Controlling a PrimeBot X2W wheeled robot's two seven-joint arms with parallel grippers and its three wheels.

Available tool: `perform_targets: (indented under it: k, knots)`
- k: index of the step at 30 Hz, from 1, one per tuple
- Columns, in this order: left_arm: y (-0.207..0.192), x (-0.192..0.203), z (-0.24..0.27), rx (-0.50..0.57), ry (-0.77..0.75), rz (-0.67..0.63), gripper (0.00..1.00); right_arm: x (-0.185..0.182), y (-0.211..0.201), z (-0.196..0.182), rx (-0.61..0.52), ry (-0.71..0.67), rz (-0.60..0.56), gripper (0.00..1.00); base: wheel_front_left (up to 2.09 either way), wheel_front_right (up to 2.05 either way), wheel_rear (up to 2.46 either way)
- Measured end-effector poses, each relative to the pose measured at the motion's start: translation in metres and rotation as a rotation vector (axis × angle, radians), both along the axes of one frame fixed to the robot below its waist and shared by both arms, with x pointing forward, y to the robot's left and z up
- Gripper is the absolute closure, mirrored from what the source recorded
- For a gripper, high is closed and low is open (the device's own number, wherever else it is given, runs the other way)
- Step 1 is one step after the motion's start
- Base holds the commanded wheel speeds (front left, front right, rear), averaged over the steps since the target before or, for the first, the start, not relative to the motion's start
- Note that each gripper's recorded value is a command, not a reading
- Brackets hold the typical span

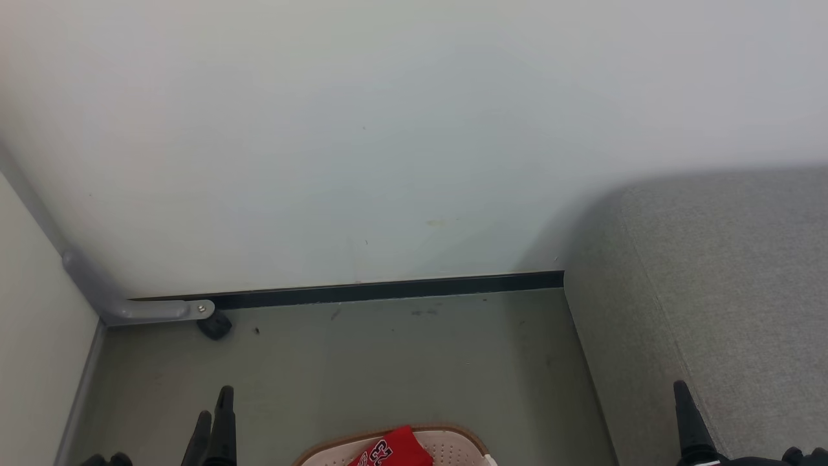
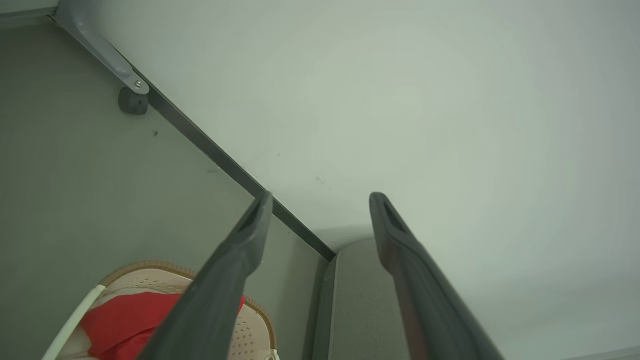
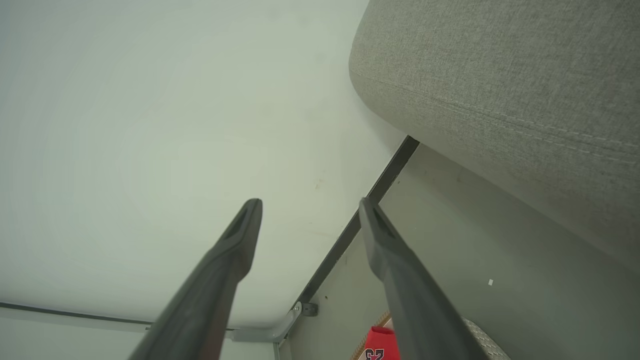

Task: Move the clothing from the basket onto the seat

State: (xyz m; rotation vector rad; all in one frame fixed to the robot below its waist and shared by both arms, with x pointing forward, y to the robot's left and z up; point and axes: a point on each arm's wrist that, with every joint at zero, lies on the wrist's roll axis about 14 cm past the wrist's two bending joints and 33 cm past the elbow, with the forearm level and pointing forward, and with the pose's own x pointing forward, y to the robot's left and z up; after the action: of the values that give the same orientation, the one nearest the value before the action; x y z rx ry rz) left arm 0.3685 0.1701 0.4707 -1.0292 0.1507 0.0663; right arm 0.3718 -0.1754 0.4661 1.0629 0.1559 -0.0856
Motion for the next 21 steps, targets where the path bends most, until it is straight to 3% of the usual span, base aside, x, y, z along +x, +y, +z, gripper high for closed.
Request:
perform_targets:
  k: [21]
  knots:
    - [-0.004, -0.003, 0.006, 0.44, -0.043, -0.06, 0.0, 0.003, 0.015, 0.009, -0.409, -0.054, 0.113, 0.0, 0.0, 0.0, 0.0]
